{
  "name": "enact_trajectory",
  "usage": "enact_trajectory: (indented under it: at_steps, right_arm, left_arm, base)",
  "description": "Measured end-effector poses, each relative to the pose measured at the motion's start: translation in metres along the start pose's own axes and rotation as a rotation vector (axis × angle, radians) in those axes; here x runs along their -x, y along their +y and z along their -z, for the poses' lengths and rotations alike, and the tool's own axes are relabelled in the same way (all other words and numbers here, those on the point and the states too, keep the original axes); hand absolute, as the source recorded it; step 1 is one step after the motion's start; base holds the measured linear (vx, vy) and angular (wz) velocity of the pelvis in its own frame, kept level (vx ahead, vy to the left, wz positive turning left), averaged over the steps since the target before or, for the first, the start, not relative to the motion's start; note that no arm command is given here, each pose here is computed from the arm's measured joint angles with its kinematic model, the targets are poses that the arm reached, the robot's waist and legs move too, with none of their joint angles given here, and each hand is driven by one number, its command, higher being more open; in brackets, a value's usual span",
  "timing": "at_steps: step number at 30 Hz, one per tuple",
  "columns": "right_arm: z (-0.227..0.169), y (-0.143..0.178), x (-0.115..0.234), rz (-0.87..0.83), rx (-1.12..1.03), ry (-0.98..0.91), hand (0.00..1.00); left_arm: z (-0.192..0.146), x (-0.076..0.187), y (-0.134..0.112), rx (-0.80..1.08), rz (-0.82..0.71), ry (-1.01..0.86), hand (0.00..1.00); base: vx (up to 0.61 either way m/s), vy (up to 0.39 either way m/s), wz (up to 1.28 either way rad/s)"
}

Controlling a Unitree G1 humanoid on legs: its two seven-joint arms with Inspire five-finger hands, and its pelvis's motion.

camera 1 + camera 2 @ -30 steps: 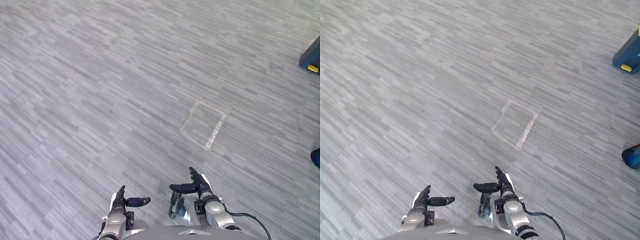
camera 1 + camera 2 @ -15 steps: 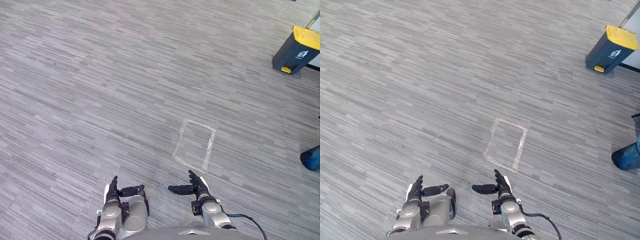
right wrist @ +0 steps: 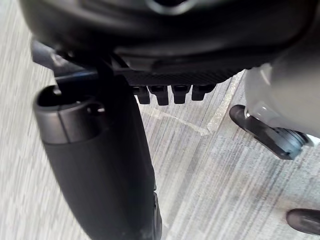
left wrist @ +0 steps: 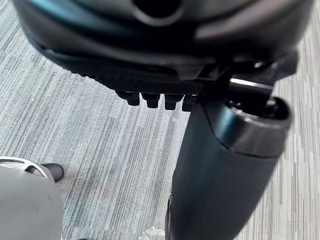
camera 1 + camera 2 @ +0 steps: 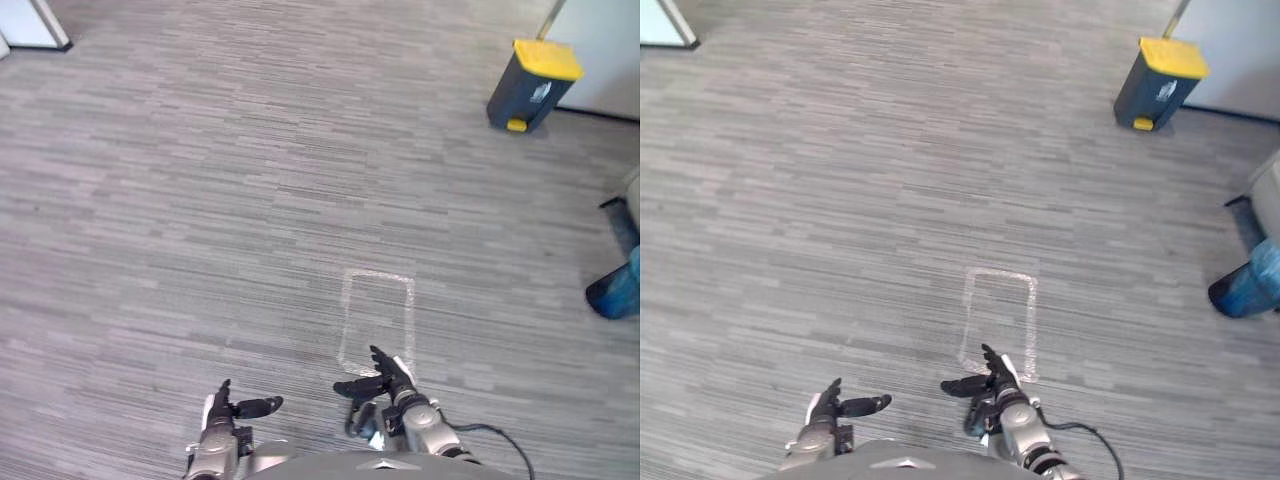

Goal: Organize the slippers on the shoe rack

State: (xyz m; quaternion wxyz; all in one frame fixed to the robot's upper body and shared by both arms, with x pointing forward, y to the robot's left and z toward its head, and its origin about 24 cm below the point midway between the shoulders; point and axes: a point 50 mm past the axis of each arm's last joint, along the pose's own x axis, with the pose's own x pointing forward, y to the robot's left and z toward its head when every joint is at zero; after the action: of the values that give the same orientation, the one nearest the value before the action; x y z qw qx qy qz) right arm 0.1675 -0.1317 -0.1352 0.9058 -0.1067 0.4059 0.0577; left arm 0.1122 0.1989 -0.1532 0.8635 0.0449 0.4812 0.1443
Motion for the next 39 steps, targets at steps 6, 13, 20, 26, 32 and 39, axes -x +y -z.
enact_trajectory:
  at_steps: [6,13,20,26,32,39]
  right_arm:
    - [0.010,-0.004,0.005,0.039,-0.063,0.024,1.00]
    - [0.020,-0.015,0.006,0.111,-0.108,0.072,1.00]
    - [0.019,0.002,0.005,0.056,-0.123,0.085,1.00]
    - [0.008,0.014,0.002,-0.004,-0.058,0.056,1.00]
    - [0.004,0.002,-0.002,0.017,-0.034,0.051,1.00]
    - [0.022,-0.022,0.002,0.095,-0.064,0.110,1.00]
  left_arm:
    - [-0.010,-0.001,-0.007,0.029,0.021,-0.035,1.00]
    - [-0.027,-0.001,-0.004,0.064,0.007,-0.114,1.00]
    - [-0.021,-0.002,-0.002,0.098,-0.009,-0.078,1.00]
    - [-0.006,-0.002,0.015,0.063,-0.049,-0.024,1.00]
    - [0.008,-0.001,0.021,0.042,-0.047,0.043,1.00]
    - [0.016,0.002,0.012,0.018,-0.015,0.058,1.00]
  base:
    - [0.35,-0.102,-0.28]
    - [0.32,0.166,-1.01]
    - [0.31,0.247,-1.03]
    - [0.19,0.145,-1.11]
    - [0.21,-0.121,-0.62]
    - [0.17,-0.159,-0.35]
